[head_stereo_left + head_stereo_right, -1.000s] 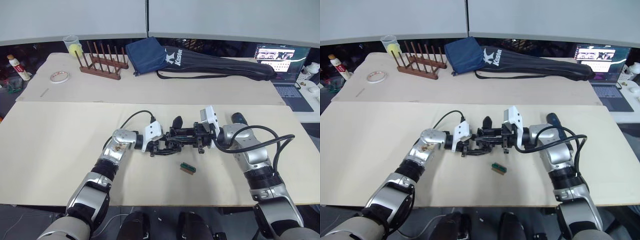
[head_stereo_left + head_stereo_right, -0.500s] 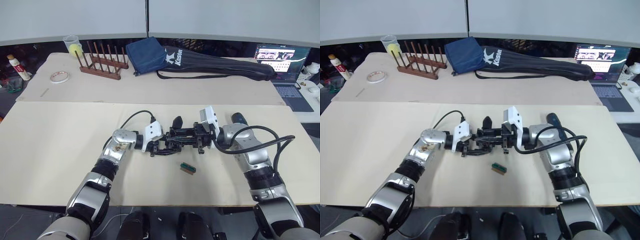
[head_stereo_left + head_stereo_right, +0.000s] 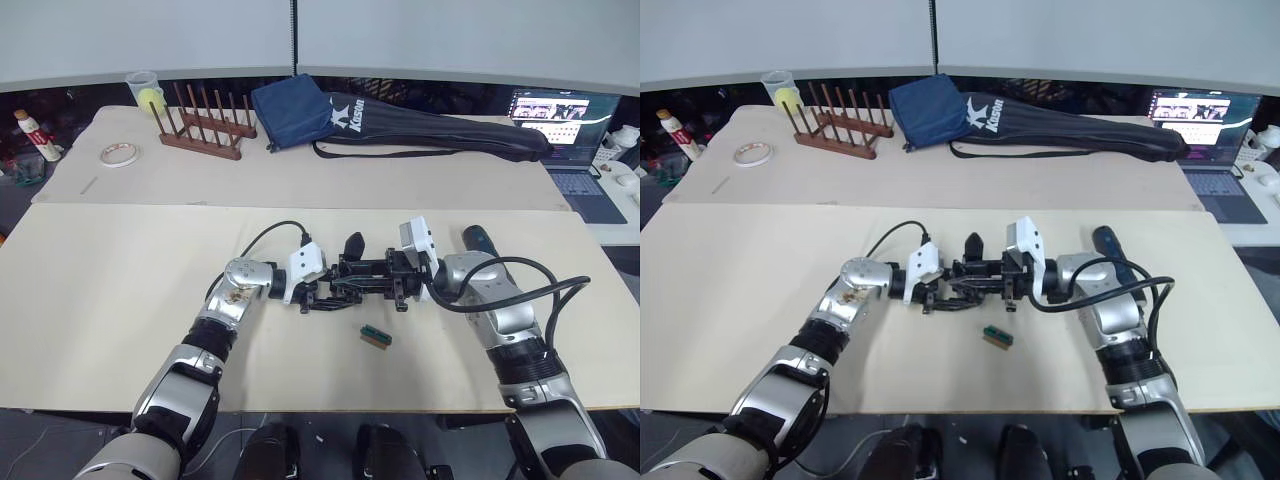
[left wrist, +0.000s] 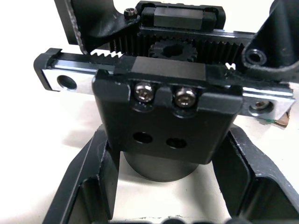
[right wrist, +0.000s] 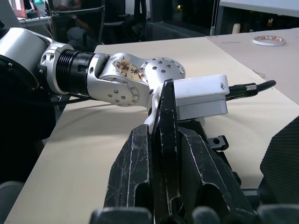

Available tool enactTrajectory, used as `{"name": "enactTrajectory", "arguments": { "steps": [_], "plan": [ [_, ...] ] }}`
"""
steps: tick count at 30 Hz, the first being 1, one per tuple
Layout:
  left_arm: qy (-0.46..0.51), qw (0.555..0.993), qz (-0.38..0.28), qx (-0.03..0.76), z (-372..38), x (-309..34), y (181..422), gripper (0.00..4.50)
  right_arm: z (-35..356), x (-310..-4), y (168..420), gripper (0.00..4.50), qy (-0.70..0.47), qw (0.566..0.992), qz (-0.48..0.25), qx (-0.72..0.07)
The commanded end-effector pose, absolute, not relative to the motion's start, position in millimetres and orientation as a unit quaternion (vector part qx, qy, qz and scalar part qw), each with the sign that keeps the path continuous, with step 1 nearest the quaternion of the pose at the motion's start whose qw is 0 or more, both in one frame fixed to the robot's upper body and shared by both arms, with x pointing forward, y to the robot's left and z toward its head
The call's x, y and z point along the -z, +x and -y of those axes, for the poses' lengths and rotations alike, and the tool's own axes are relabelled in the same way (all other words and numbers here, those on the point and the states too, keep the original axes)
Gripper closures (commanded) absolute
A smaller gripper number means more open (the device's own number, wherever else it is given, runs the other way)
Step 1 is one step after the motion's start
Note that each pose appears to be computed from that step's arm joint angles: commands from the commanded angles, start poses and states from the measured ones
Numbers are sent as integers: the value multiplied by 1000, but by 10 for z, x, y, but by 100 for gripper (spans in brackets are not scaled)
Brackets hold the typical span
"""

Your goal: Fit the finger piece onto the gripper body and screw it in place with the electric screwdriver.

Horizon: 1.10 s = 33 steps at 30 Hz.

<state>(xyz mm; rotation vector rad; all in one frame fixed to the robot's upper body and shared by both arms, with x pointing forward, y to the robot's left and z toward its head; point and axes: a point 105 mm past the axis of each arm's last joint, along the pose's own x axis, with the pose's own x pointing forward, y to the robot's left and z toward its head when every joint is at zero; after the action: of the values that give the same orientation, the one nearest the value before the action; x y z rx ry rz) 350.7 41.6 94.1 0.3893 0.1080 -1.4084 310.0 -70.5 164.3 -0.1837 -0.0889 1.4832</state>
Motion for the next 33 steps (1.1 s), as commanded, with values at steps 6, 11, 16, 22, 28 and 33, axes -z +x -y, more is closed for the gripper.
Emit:
{"name": "enactTrajectory", "arguments": {
  "steps": [6, 11, 16, 22, 28, 33],
  "plan": [
    [186, 740, -36, 645, -386, -989, 3492, 222, 805, -1430, 3209, 415, -81, 757, -4, -648],
    [187, 741, -36, 644, -393, -988, 3495, 222, 831, -1369, 3210, 415, -89, 754, -24, -650],
    [186, 742, -36, 643, -397, -989, 3497, 222, 874, -1328, 3197, 415, -84, 760, -29, -644],
    [186, 743, -36, 642, -409, -990, 3499, 222, 961, -1282, 3192, 415, -85, 773, -25, -628],
    [190, 742, -38, 642, -426, -992, 3508, 222, 895, -1233, 3129, 415, -88, 739, -38, -667],
    [190, 742, -37, 642, -429, -1003, 3514, 222, 864, -1166, 3094, 415, -91, 717, -60, -688]
  ]
}}
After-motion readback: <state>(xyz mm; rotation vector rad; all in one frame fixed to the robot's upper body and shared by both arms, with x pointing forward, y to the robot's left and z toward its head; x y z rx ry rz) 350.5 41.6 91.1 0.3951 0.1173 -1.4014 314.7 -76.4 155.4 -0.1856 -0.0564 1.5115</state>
